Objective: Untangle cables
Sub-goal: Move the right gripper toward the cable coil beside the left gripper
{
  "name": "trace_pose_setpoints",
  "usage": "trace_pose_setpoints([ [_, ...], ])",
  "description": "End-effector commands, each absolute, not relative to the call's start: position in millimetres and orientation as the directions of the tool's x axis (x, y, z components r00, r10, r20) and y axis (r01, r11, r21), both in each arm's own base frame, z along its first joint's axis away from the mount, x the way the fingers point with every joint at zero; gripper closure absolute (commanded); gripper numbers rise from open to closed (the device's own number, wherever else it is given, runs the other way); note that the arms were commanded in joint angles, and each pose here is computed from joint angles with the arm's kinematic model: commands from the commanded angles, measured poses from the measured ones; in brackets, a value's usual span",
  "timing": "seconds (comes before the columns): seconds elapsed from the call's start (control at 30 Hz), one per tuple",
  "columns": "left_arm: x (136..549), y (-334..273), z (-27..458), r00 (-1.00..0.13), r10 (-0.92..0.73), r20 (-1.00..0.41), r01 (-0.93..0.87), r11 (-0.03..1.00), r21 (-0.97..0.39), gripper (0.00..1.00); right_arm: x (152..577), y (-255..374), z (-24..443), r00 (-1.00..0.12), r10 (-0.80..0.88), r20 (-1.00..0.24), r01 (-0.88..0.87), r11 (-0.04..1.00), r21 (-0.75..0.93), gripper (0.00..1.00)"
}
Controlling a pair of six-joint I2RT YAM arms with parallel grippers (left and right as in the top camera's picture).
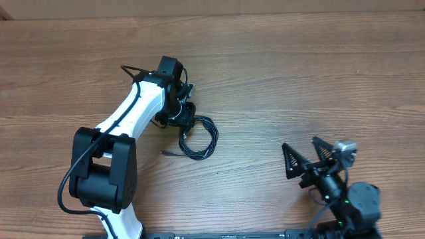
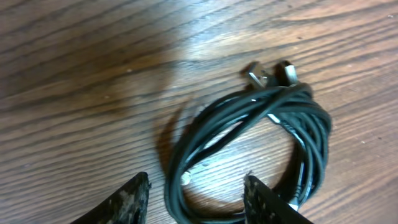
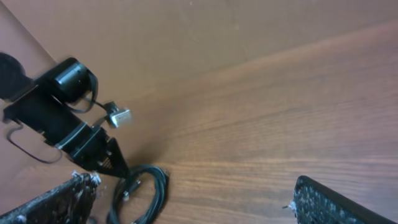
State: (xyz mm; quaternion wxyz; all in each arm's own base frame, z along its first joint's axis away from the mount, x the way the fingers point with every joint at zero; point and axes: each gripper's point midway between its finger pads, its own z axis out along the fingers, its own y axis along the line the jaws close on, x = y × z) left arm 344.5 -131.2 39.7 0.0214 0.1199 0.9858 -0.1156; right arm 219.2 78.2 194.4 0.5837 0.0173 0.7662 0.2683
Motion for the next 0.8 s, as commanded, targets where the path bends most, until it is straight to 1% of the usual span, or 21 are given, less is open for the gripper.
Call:
trace_pose_setpoints([
  [0.0,343,-138,39,-0.964,0.256,-0.073,0.266,0.925,-0.270,0.49,216,70,252,-0.278,0.343,-0.897,-0.263,0.871,0.414,0.00],
  [0.1,344,-139,39,-0.964,0.255,-0.080,0.267,0.925,-0.270,0.51,220,71,265,-0.342,0.332,-0.879,-0.234,0.876,0.422,0.00],
  [0.23,345,-135,38,-0.967,0.243,-0.075,0.254,0.935,-0.249,0.57,233,84,264,-0.477,0.305,-0.825,-0.226,0.864,0.450,0.00],
  [0.4,346,-127,34,-0.978,0.200,-0.061,0.208,0.956,-0.205,0.58,247,115,249,-0.607,0.268,-0.748,-0.304,0.792,0.530,0.00],
  [0.43,346,-127,34,-0.978,0.200,-0.060,0.208,0.956,-0.205,0.59,248,120,247,-0.626,0.260,-0.735,-0.316,0.777,0.544,0.00],
  [0.5,344,-128,33,-0.979,0.198,-0.054,0.205,0.955,-0.213,0.64,251,131,240,-0.677,0.258,-0.689,-0.326,0.734,0.596,0.00],
  [0.53,343,-128,31,-0.980,0.191,-0.050,0.197,0.957,-0.213,0.66,252,137,237,-0.700,0.249,-0.670,-0.335,0.714,0.615,0.02],
  [0.6,341,-128,29,-0.984,0.174,-0.045,0.180,0.960,-0.214,0.65,253,148,228,-0.751,0.224,-0.621,-0.344,0.670,0.658,0.21],
  [0.63,342,-129,28,-0.985,0.167,-0.047,0.173,0.961,-0.215,0.65,254,151,221,-0.783,0.228,-0.578,-0.315,0.656,0.686,0.29],
  [0.7,342,-130,27,-0.985,0.164,-0.049,0.170,0.962,-0.215,0.65,258,153,204,-0.834,0.245,-0.494,-0.237,0.649,0.723,0.33],
  [0.77,342,-130,27,-0.985,0.164,-0.050,0.171,0.962,-0.215,0.66,261,154,177,-0.889,0.260,-0.377,-0.126,0.653,0.747,0.33],
])
